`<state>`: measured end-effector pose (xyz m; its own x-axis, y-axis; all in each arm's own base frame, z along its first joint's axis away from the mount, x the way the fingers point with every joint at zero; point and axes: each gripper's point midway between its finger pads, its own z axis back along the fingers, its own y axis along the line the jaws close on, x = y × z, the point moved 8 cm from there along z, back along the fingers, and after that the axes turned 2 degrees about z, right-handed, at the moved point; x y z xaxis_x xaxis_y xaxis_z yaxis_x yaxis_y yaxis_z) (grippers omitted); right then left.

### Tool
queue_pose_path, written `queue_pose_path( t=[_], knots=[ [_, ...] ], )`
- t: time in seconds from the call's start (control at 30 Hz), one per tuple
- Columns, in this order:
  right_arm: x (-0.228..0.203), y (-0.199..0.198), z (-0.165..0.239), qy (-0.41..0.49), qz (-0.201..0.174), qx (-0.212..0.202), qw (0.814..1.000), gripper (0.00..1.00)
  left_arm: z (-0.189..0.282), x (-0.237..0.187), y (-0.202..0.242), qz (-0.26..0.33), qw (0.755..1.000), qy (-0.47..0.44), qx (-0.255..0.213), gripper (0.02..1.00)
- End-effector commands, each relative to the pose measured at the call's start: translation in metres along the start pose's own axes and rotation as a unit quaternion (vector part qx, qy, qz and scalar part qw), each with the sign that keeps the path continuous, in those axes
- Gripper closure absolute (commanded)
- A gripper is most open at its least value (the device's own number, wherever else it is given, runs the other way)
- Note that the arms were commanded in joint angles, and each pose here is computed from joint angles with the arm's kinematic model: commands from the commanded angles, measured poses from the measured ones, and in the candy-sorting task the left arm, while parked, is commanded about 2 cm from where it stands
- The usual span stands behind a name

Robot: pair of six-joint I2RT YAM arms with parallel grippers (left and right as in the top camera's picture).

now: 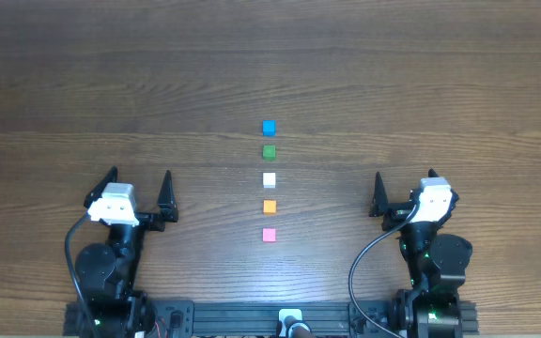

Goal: Stack Cubes

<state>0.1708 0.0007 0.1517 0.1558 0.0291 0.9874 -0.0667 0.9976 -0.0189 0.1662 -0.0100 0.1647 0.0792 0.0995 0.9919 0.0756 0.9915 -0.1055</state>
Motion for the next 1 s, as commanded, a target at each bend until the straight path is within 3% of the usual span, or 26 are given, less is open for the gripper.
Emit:
queue_pose_path(
  t=[0.03, 0.3, 0.4, 0.53, 0.77, 0.87, 1.0],
  knots=[
    [-0.001, 0.002, 0.0, -0.001, 0.003, 0.009, 1.0, 0.009, 0.0, -0.002, 0.002, -0.002, 1.0, 0.001, 0.007, 0.018],
    [-0.001, 0.002, 0.0, -0.001, 0.003, 0.009, 1.0, 0.007, 0.0, -0.001, 0.002, -0.002, 1.0, 0.0, 0.007, 0.02],
    [-0.001, 0.002, 0.0, -0.001, 0.003, 0.009, 1.0, 0.009, 0.0, 0.003, -0.004, -0.002, 1.0, -0.005, -0.018, 0.025],
    [-0.001, 0.002, 0.0, -0.001, 0.003, 0.009, 1.0, 0.009, 0.001, 0.027, -0.023, 0.028, 0.995, 0.009, -0.094, 0.02],
    [-0.001, 0.002, 0.0, -0.001, 0.003, 0.009, 1.0, 0.007, 0.003, 0.098, -0.074, 0.046, 0.95, 0.049, -0.304, 0.023],
    [-0.001, 0.002, 0.0, -0.001, 0.003, 0.009, 1.0, 0.007, -0.001, 0.129, -0.09, 0.097, 0.923, 0.09, -0.362, 0.023],
    [-0.001, 0.002, 0.0, -0.001, 0.003, 0.009, 1.0, 0.009, -0.009, 0.151, -0.104, 0.123, 0.906, 0.133, -0.383, 0.025]
  ],
)
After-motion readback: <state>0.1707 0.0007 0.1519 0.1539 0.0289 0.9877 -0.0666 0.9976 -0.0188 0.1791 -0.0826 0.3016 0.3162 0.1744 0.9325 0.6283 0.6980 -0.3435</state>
